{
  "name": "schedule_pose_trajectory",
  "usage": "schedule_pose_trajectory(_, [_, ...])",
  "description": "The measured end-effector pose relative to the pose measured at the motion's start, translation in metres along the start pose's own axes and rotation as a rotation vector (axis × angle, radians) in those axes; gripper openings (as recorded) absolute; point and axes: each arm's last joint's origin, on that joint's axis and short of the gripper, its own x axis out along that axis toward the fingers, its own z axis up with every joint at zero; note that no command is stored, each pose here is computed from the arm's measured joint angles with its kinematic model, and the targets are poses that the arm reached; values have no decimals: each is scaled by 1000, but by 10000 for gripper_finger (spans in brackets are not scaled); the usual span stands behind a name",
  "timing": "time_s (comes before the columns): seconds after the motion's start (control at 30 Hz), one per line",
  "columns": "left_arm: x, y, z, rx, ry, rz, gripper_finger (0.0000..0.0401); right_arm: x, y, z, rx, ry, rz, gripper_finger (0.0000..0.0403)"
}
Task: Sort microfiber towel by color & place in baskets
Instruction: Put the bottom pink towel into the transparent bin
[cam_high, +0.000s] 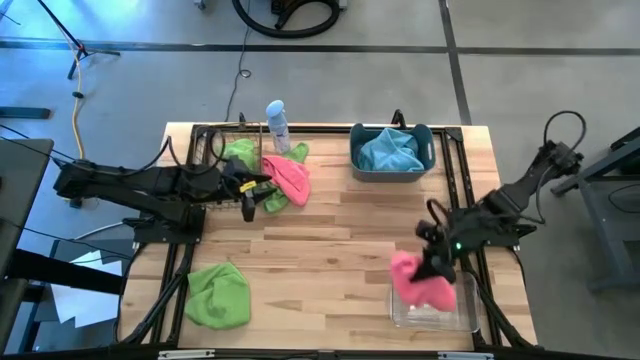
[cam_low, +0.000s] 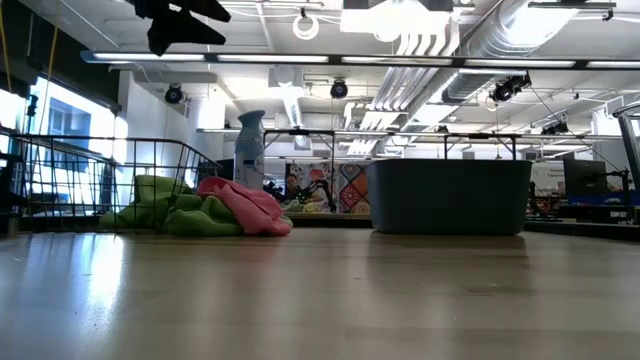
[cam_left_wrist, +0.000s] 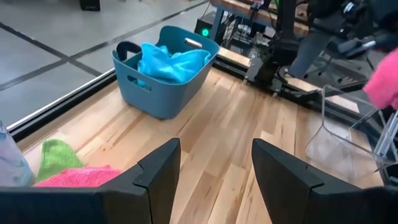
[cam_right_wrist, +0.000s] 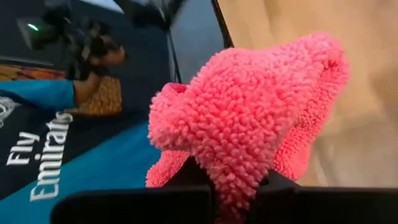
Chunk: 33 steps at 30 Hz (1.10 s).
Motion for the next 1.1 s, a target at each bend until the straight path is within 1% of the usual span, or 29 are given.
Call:
schedule_pose_trajectory(0.07, [2, -1, -1, 2, 7, 3, 186, 6, -2, -13, 70, 57, -28, 4])
schedule_pose_trajectory(0.13, [4, -1, -2, 5, 14, 5, 186, 13, -7, -26, 151, 111, -79, 5])
schedule_pose_trajectory(0.2, [5, -1, -2, 7, 19, 7, 186, 20, -15, -39, 246, 155, -157, 5])
schedule_pose_trajectory(0.3, [7, -2, -4, 11, 28, 11, 186, 26, -25, -54, 416, 184, -281, 5])
schedule_pose_trajectory(0.4, [9, -2, -4, 13, 33, 12, 186, 28, -35, -66, 549, 170, -412, 6])
schedule_pose_trajectory(0.47, [9, -3, -5, 15, 35, 13, 186, 28, -38, -72, 608, 126, -465, 6])
schedule_pose_trajectory(0.53, [10, -3, -5, 15, 37, 14, 186, 29, -40, -76, 660, 66, -493, 6])
schedule_pose_trajectory(0.7, [10, -3, -5, 15, 36, 14, 186, 35, -42, -79, 665, 39, -506, 7])
schedule_pose_trajectory(0.9, [10, -3, -5, 11, 36, 14, 186, 50, -44, -76, 680, 9, -521, 7])
schedule_pose_trajectory(1.1, [10, -3, -5, -3, 36, 14, 186, 68, -54, -77, 675, -22, -601, 7])
